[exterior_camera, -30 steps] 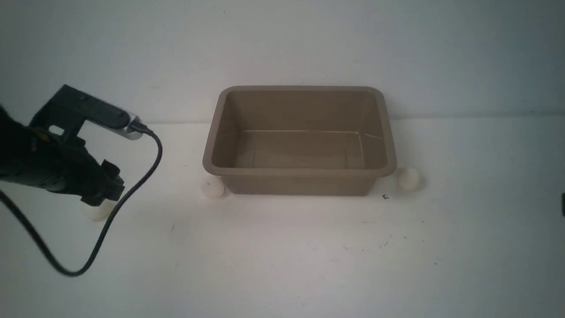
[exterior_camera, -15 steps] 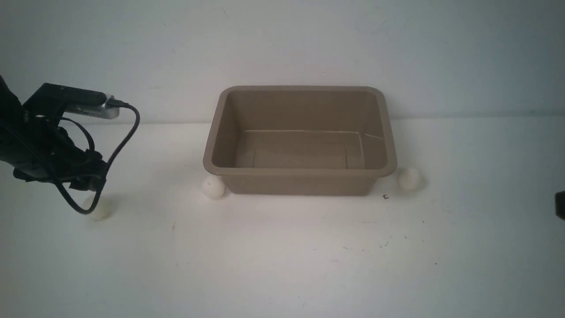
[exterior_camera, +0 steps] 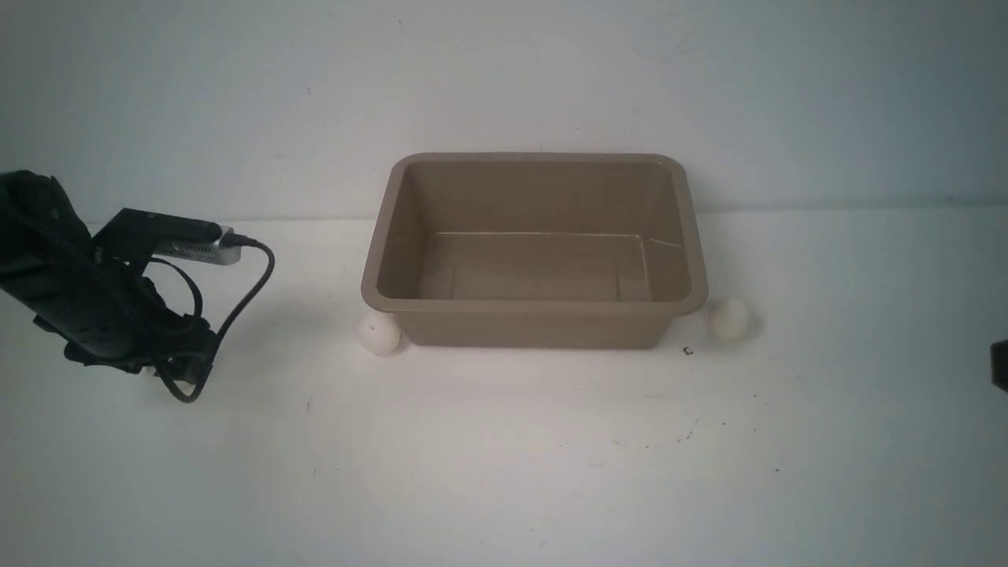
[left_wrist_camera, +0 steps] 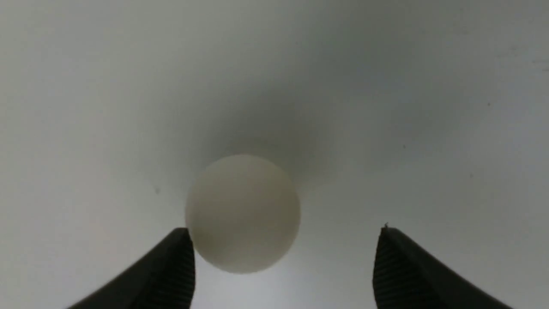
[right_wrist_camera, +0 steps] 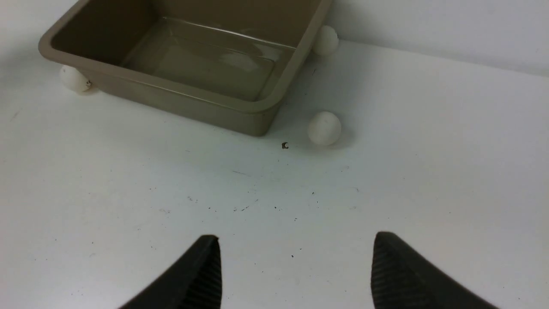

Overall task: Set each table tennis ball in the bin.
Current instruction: Use the left arm to clamp the table tennis ball closest to it

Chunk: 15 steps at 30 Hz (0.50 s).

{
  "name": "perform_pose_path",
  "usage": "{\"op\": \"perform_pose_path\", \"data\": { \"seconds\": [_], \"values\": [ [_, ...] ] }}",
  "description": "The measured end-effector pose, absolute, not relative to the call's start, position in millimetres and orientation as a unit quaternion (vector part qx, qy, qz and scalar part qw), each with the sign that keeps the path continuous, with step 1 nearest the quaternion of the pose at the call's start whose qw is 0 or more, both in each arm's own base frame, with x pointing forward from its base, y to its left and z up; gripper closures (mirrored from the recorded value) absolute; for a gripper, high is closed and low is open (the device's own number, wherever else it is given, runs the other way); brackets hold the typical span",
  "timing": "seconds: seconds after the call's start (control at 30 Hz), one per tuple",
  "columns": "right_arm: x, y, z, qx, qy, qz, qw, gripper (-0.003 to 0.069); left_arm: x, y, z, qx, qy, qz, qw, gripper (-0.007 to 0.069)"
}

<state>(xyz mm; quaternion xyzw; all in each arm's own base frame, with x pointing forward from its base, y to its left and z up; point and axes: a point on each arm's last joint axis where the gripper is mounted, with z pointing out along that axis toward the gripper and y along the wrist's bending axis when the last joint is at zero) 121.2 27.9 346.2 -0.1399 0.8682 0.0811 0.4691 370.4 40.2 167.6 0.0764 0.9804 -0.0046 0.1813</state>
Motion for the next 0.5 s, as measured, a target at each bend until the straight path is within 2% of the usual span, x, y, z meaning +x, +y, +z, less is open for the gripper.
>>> {"op": "perform_pose_path", "data": {
  "seconds": [0.17,0.5],
  "values": [
    [121.2,28.3,346.4,-0.139,0.868,0.084,0.469,0.0230,374.2,43.5,168.6,0.090,0.975,0.018,0.201,0.0126],
    [121.2,28.3,346.4,-0.140,0.868,0.084,0.469,0.0230,375.1,44.2,168.6,0.090,0.974,0.022,0.205,0.0126]
  ]
}}
